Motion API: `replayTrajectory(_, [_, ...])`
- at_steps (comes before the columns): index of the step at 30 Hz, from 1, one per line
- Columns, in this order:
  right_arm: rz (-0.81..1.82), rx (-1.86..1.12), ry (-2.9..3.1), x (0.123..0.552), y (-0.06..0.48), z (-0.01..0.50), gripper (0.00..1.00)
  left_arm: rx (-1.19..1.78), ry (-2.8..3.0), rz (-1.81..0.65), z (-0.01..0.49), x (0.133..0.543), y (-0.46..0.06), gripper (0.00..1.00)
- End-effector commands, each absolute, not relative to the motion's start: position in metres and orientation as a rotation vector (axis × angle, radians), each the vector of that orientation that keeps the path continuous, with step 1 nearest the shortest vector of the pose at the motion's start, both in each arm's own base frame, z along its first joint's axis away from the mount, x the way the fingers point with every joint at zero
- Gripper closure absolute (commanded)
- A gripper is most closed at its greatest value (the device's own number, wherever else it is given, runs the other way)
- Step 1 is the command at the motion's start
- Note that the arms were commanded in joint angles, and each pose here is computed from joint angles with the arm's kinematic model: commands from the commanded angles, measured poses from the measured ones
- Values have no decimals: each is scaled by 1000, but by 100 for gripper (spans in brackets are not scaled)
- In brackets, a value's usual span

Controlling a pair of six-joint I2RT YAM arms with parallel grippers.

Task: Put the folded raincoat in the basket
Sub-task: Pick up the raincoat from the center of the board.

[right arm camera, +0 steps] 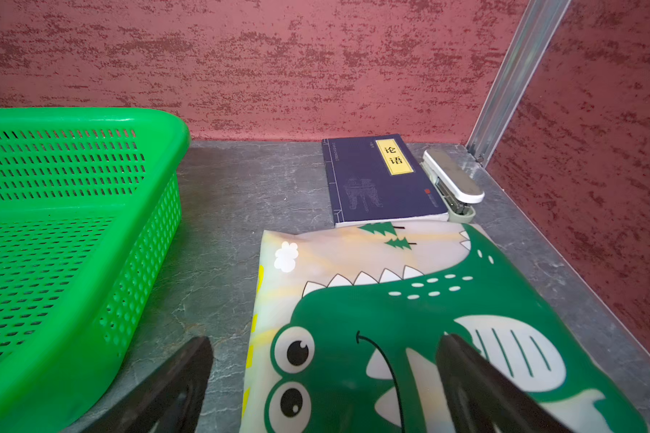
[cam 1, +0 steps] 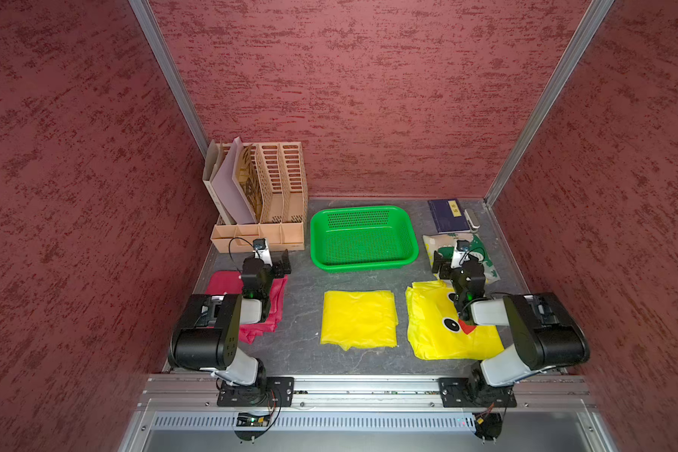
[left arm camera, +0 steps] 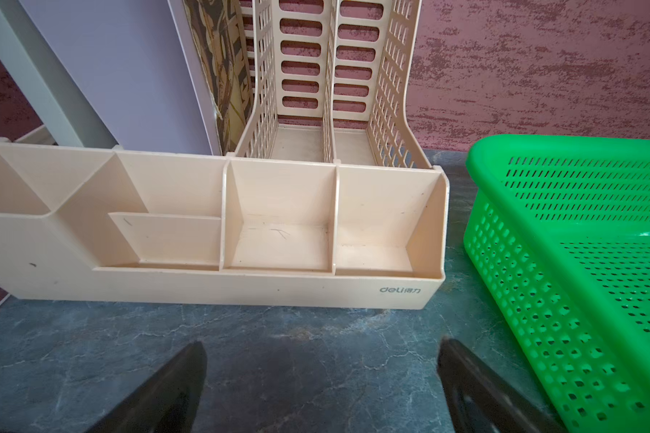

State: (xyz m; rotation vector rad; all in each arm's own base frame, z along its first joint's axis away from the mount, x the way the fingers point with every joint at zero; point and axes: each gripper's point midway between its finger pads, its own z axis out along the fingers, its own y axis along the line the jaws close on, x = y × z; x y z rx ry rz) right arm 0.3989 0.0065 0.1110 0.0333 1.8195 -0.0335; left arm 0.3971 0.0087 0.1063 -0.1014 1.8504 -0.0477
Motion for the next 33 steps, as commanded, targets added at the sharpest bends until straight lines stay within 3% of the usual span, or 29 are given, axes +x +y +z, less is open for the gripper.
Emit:
replayTrajectory(1, [-28,29,1800,403,6,118,2,-89,1830,-53,114,402,8,0])
replayTrajectory(26, [-31,32,1794,403,5,119,2,-89,1821,-51,116,401,8,0])
replayTrajectory(33, [-114,129,1823,403,-9,162,2,-70,1822,13,161,396,2,0])
